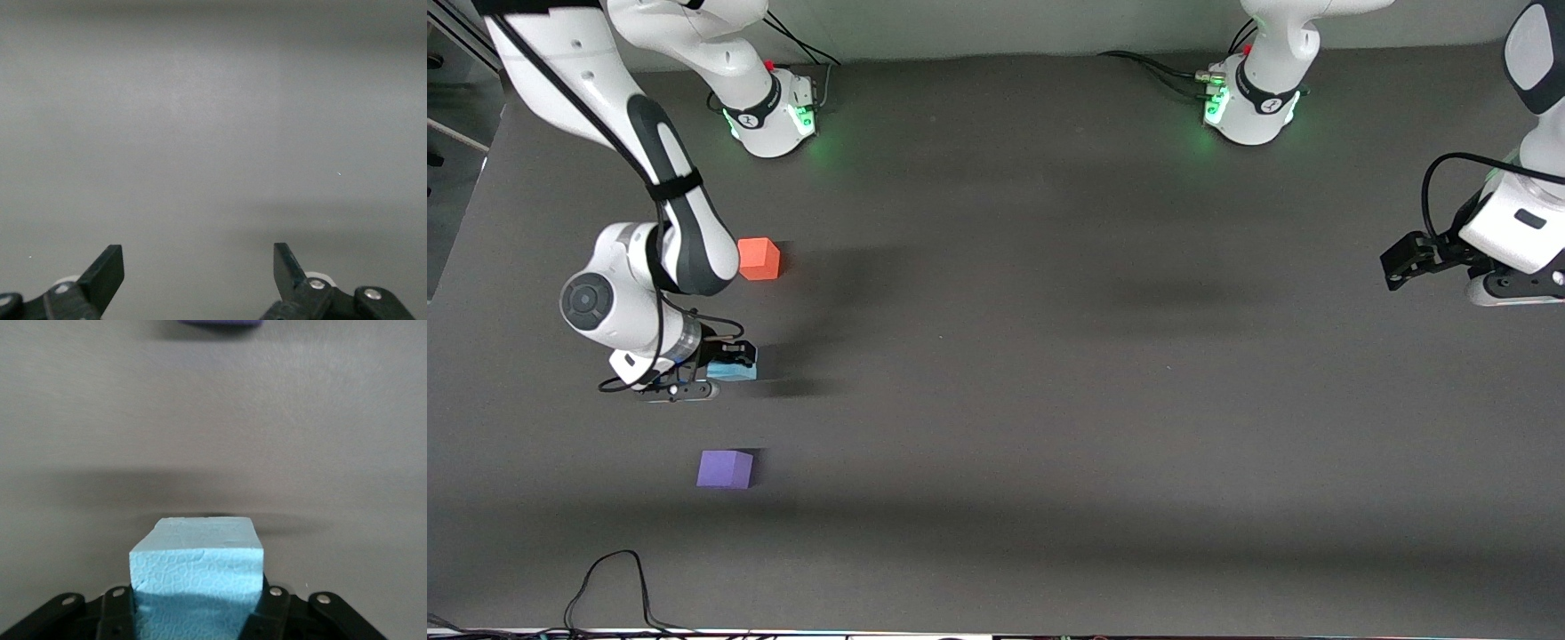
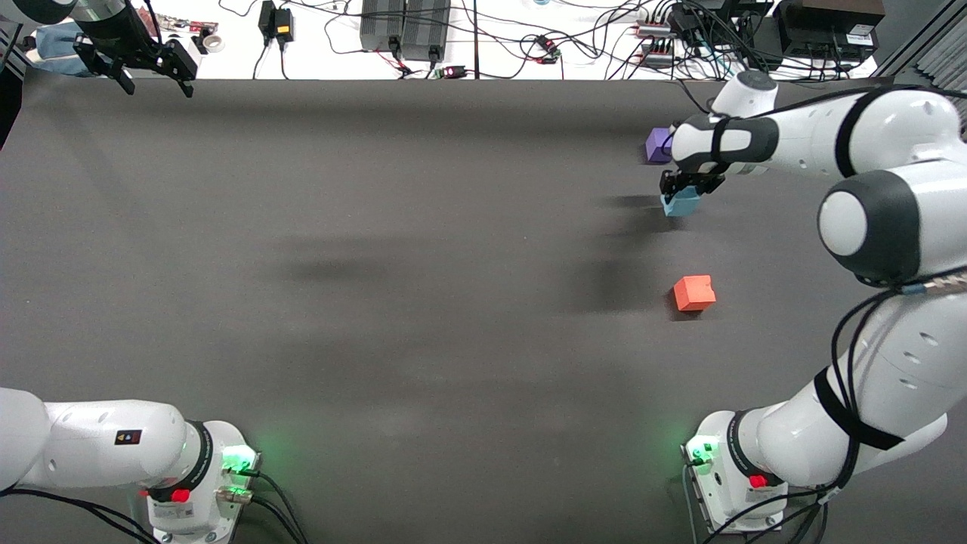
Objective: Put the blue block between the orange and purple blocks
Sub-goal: 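Carry the blue cube with the right gripper between orange and purple cubes, then lower the blue cube and open the right gripper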
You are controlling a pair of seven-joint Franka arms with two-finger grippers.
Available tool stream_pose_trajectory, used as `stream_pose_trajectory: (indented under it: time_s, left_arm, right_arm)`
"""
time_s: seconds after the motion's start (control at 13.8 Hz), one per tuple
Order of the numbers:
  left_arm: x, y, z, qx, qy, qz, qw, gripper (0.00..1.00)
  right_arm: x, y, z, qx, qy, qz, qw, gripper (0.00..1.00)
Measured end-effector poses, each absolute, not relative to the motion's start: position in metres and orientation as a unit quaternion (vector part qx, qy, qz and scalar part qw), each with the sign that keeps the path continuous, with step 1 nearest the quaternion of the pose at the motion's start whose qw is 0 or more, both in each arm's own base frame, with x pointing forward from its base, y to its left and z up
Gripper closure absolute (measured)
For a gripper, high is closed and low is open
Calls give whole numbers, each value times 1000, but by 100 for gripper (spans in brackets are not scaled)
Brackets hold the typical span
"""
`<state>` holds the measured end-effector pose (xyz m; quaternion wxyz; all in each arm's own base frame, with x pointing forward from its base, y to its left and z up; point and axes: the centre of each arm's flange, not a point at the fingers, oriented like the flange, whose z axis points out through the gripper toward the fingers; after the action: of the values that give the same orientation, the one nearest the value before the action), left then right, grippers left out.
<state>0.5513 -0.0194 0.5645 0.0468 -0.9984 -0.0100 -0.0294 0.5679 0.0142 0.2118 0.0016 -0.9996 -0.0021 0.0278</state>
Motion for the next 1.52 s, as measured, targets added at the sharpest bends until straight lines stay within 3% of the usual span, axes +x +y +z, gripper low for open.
stream_pose_trajectory:
  time_s: [0.22, 0.87, 0.94, 1.23, 1.52]
  left_arm:
    - [551, -19, 564, -998, -11, -29, 47, 0]
    - [551, -24, 564, -998, -6, -29, 47, 0]
    - [551, -25, 564, -998, -5, -29, 47, 0]
    - [551, -27, 561, -999, -4, -26, 45, 0]
    - [550, -31, 557, -999, -9, -21, 23, 0]
  right_arm:
    - [564, 14, 187, -1000, -3, 24, -6, 44]
    - [563, 15, 188, -1000, 0, 23, -3, 44]
    - [562, 17, 188, -1000, 5, 23, 1, 39]
    - [560, 32, 188, -1000, 4, 23, 12, 1]
    - [573, 39, 249, -999, -1, 15, 33, 0]
